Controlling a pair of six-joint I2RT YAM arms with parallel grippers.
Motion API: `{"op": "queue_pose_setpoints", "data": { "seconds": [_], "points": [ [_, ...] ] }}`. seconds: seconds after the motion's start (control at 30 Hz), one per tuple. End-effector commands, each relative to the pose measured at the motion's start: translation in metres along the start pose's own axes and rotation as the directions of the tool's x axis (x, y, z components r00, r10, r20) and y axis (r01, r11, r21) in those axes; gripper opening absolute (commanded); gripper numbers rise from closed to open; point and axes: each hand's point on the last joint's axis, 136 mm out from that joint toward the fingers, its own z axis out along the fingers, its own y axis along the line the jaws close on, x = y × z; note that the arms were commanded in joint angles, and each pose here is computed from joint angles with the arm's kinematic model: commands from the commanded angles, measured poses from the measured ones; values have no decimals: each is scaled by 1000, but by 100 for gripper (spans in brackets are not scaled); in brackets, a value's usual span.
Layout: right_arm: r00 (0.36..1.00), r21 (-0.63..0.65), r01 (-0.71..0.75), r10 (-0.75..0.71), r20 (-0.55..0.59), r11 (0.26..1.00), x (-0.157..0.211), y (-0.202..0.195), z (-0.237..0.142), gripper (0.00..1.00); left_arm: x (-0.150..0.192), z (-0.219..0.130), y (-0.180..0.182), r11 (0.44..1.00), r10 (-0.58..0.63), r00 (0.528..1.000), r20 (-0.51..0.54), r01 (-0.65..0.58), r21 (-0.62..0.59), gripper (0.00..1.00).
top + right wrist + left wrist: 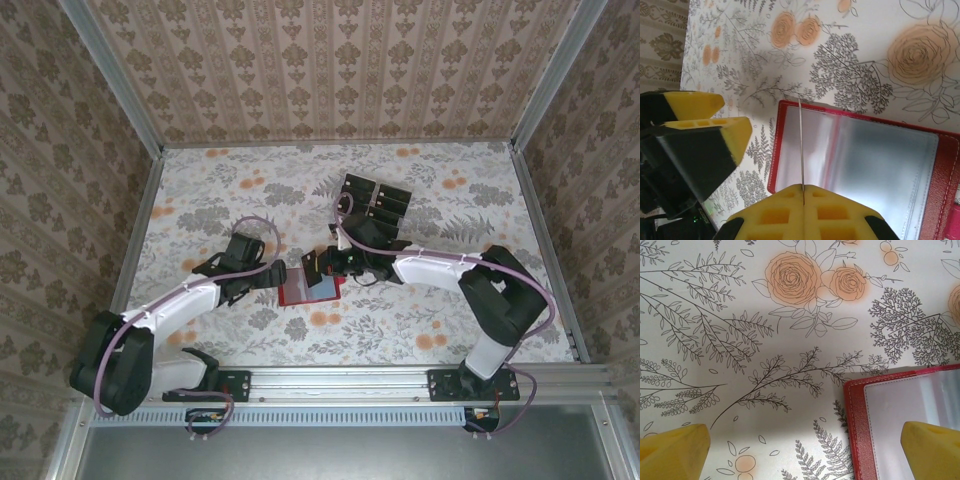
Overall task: Put the credit cards into the card holder
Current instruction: Press the card slot in the card holder.
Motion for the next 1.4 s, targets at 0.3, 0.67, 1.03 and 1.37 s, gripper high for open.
{"op": "queue_pose_setpoints", "data": {
  "seconds": [0.3, 0.67, 1.03, 1.37],
  "points": [
    [997, 14, -68, 69, -38, 998, 23, -36, 14, 0, 1, 1, -10, 998, 67, 998, -18, -67, 2, 100],
    [996, 15, -85, 85, -34, 996, 24, -41, 16, 0, 11, 8, -31, 992, 125, 992, -35, -123, 37, 100],
    [995, 15, -92, 92, -32, 996, 26, -43, 16, 0, 31, 18, -8, 977, 169, 977, -132, -184, -109, 100],
    [995, -12, -97, 96, -21, 995, 25, -39, 15, 0, 40, 20, 3, 975, 127, 978, -163, -153, -159, 100]
  ]
}}
